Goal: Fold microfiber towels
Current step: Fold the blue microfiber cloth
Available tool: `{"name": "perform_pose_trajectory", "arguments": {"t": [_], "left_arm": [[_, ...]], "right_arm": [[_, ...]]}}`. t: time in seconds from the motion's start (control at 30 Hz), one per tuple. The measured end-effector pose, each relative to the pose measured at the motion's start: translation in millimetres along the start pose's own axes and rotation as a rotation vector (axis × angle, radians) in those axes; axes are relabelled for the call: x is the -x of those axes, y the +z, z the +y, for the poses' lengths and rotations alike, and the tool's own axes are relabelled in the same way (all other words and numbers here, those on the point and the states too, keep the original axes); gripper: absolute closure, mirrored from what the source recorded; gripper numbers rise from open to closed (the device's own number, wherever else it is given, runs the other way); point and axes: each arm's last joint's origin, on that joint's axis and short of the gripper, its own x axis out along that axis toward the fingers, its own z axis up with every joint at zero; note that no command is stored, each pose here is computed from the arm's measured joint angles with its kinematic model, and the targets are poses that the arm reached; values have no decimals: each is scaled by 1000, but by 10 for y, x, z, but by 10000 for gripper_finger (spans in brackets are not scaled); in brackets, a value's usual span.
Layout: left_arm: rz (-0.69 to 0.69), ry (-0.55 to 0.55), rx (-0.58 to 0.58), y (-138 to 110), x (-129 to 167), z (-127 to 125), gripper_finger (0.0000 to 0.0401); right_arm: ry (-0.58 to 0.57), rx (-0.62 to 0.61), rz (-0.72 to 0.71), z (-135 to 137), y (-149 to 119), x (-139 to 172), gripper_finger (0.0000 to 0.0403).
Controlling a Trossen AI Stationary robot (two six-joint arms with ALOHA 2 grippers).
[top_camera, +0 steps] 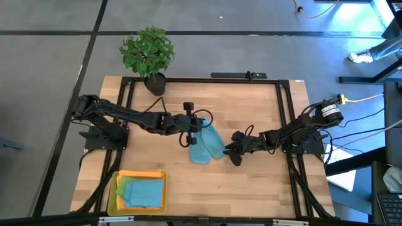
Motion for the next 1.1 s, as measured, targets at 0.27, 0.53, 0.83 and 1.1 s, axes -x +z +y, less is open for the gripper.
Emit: {"name": "perform_pose_trajectory", "arguments": {"t": [0.27, 0.53, 0.83, 1.1], "left_arm": [[0, 0, 1, 0, 0, 0, 401], [2, -1, 0, -3, 0, -1, 401], [5, -2, -2, -5, 0, -2, 401], [5, -2, -2, -5, 0, -2, 401]], "right_arm": [[14, 3, 14, 5, -5, 0, 288], [65, 25, 45, 25, -8, 1, 363], [111, 21, 25, 61, 20, 3, 382], [86, -2, 7, 47, 29, 1, 320]]}}
